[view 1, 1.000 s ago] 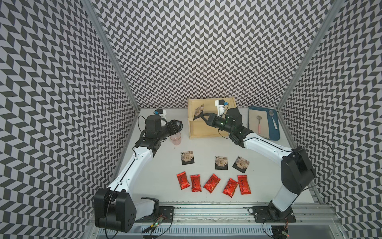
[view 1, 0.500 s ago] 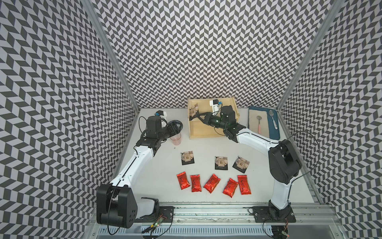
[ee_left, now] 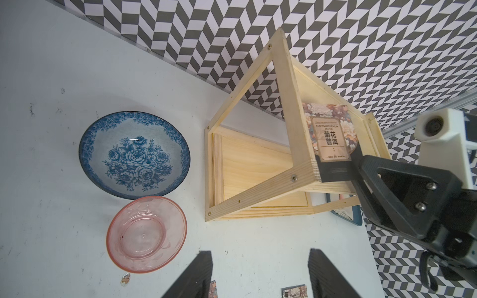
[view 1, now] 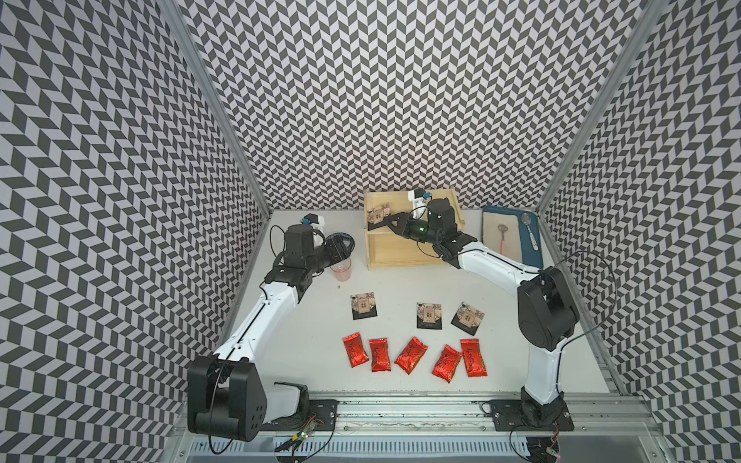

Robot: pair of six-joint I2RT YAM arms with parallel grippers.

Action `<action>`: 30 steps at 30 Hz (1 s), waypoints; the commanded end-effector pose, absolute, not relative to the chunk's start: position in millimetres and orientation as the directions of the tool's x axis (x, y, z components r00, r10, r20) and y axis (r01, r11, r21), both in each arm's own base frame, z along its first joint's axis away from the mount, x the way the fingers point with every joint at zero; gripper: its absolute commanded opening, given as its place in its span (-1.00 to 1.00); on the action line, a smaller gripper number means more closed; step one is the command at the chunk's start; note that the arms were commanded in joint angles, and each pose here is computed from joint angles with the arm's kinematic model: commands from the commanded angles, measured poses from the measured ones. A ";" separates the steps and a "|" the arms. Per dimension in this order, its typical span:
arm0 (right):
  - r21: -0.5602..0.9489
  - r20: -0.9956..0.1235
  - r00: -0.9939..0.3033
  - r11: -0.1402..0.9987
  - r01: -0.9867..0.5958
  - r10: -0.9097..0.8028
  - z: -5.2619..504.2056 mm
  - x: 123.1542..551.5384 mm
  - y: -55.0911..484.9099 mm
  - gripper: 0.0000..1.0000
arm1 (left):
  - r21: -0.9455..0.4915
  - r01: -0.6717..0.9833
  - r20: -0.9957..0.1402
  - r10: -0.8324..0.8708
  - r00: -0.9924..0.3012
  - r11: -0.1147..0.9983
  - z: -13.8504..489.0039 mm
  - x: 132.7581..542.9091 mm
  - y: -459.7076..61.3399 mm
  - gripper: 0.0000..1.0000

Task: Place the tea bags on the shelf by color
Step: Place the tea bag on the shelf.

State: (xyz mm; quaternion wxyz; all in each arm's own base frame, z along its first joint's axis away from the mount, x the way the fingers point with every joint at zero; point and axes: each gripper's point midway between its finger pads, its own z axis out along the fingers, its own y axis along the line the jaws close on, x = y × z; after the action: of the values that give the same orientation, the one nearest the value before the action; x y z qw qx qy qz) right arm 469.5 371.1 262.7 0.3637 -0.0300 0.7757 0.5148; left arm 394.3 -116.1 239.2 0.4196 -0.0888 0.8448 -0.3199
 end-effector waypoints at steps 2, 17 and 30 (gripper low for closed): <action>0.749 -0.627 -0.714 0.493 -0.443 0.312 263.3 477.7 373.3 -0.47 | -0.613 0.142 -0.666 -0.411 -0.622 0.777 241.6 393.7 -115.9 0.28; 0.644 -0.698 -0.679 0.616 -0.454 0.229 263.7 487.2 366.2 -0.23 | -0.626 0.163 -0.667 -0.416 -0.618 0.762 247.6 391.8 -118.8 0.28; 0.602 -0.718 -0.667 0.656 -0.455 0.196 262.6 492.9 364.1 -0.20 | -0.637 0.166 -0.663 -0.425 -0.617 0.753 250.3 389.9 -119.8 0.28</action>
State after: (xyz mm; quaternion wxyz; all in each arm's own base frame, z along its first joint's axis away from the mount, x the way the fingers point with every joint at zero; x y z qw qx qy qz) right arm 487.0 361.6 258.0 0.3872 -0.0699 0.8219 0.4119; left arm 391.7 -120.9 238.3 0.4134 -0.0847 0.8426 -0.3346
